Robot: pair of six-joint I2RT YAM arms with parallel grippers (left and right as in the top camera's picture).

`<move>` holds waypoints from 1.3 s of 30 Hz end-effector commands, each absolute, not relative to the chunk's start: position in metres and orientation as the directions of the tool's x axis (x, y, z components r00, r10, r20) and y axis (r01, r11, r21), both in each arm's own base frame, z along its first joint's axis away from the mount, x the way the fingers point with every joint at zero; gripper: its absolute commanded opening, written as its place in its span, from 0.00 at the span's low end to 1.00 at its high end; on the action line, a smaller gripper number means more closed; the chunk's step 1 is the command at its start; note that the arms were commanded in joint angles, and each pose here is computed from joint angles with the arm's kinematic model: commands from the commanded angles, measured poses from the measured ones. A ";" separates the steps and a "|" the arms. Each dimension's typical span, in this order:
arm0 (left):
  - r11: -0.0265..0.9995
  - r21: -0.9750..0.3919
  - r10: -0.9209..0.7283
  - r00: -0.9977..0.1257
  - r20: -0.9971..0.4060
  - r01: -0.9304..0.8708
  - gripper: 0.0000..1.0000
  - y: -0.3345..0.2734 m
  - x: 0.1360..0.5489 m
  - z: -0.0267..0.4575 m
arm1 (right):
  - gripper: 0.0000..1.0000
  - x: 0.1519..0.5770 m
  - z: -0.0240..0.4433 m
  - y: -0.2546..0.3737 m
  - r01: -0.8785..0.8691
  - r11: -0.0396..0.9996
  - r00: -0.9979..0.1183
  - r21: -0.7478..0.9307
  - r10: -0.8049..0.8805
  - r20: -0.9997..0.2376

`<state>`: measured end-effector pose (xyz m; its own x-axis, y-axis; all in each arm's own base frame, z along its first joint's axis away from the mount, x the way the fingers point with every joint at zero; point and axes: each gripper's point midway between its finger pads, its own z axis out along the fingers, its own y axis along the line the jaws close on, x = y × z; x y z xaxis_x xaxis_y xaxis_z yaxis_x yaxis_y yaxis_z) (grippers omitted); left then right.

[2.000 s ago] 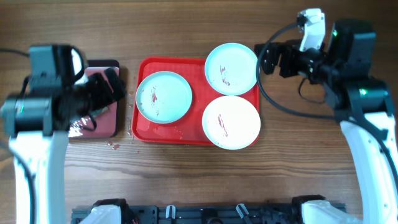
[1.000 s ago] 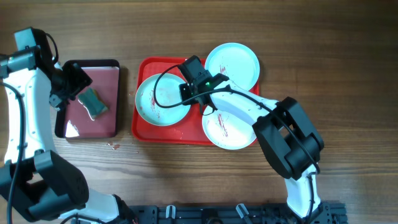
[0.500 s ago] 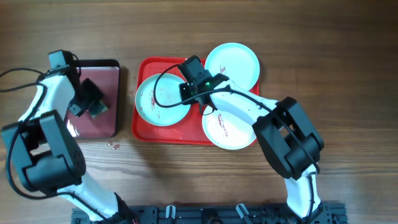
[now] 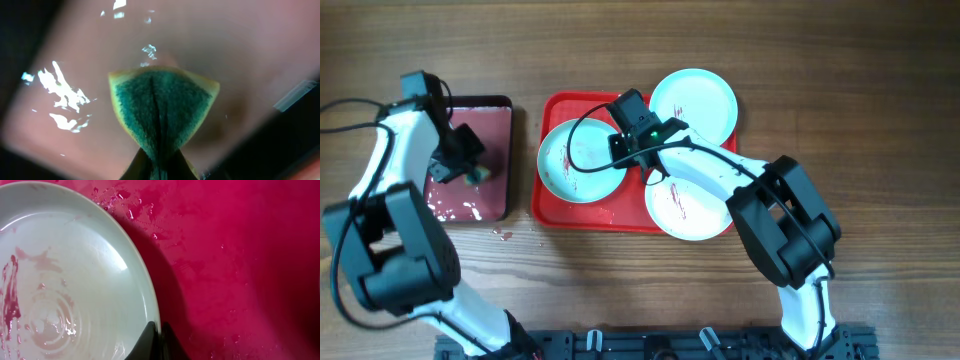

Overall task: Clean dirty plates on tray and stack at the side
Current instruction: 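Scrub the left plate with the sponge while the right gripper holds it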

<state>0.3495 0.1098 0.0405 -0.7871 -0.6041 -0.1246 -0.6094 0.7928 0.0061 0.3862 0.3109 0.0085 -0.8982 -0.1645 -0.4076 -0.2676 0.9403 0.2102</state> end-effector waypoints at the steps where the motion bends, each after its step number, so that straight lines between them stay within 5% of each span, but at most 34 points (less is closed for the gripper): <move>1: 0.855 -0.086 -0.509 -0.796 -0.327 -0.512 0.04 0.102 0.371 0.127 | 0.04 0.379 -0.004 0.318 -0.314 0.913 -0.908 0.259 -0.209 -0.364; 5: 0.927 -0.266 -0.345 -0.879 -0.330 -0.264 0.04 0.031 0.370 0.157 | 0.04 0.380 -0.001 0.317 -0.315 0.880 -0.925 0.356 -0.199 -0.325; 16: 0.954 -0.168 -0.265 -0.960 -0.095 -0.247 0.04 -0.047 0.359 0.010 | 0.04 0.381 0.001 0.313 -0.300 0.870 -0.934 0.390 -0.185 -0.307; 23: 0.974 -0.132 -0.188 -0.982 -0.034 -0.182 0.04 -0.083 0.349 -0.023 | 0.04 0.382 0.001 0.313 -0.301 0.870 -0.933 0.390 -0.185 -0.308; 28: 0.931 -0.352 -0.055 -0.989 0.136 -0.100 0.04 -0.146 0.308 -0.012 | 0.04 0.382 0.001 0.313 -0.301 0.870 -0.933 0.390 -0.185 -0.308; 32: 0.928 -0.332 -0.138 -0.984 0.112 -0.168 0.04 -0.136 0.321 -0.014 | 0.04 0.381 0.001 0.313 -0.301 0.870 -0.933 0.390 -0.185 -0.308; 36: 0.907 -0.186 -0.400 -0.911 -0.100 -0.378 0.04 -0.090 0.374 -0.020 | 0.04 0.382 0.001 0.314 -0.300 0.870 -0.933 0.391 -0.183 -0.310; 39: 0.879 -0.093 -0.477 -0.868 -0.140 -0.468 0.04 -0.070 0.373 -0.021 | 0.05 0.382 0.001 0.314 -0.300 0.870 -0.933 0.391 -0.182 -0.311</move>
